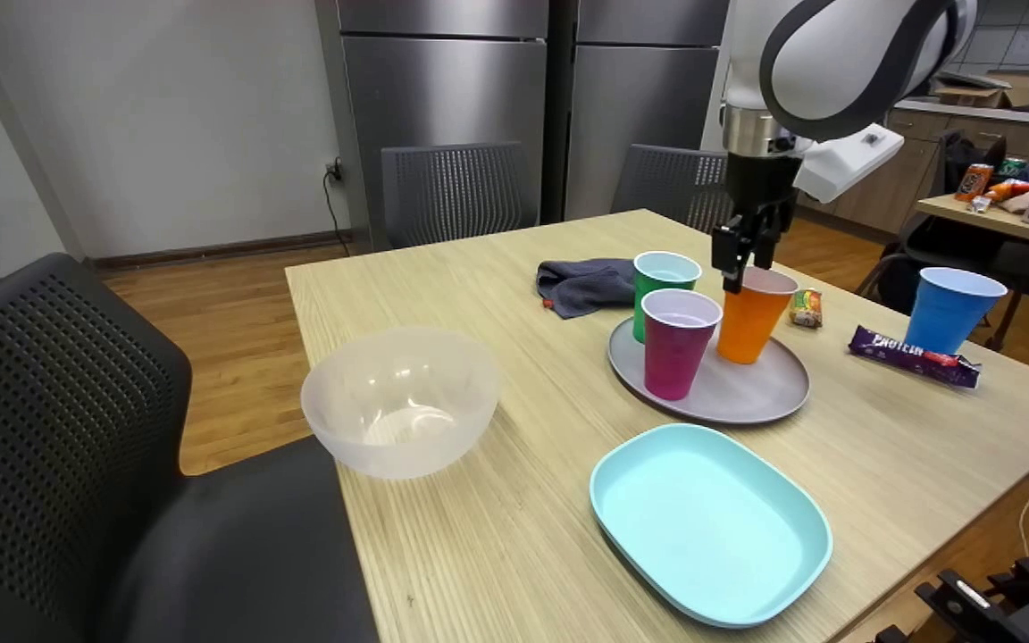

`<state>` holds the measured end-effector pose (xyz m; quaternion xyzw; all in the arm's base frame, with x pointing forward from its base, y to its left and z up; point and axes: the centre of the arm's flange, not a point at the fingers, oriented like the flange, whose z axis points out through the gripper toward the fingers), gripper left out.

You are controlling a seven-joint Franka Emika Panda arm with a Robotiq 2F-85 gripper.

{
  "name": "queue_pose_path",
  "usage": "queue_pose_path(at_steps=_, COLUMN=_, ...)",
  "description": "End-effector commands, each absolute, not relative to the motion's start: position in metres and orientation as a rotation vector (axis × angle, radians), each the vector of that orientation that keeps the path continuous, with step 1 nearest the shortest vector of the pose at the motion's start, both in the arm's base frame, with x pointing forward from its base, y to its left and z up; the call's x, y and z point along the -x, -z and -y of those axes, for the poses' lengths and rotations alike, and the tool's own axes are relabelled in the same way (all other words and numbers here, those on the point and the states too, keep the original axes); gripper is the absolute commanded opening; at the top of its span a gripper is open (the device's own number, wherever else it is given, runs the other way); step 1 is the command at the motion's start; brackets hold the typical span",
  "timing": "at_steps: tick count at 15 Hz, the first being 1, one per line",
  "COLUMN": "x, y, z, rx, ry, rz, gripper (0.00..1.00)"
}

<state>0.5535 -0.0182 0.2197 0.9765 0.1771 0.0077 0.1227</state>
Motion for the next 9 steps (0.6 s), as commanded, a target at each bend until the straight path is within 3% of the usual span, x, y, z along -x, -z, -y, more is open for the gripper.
queue_pose_path(at_steps=1, x=-0.553, y=-0.247, z=0.018, rx=-2.851, ry=-0.036, rz=-0.528, gripper=1.00)
queue_pose_path(at_steps=9, x=-0.555, y=-0.292, z=0.031, rx=-2.873, ry=-0.115, rz=-0.505, gripper=1.00)
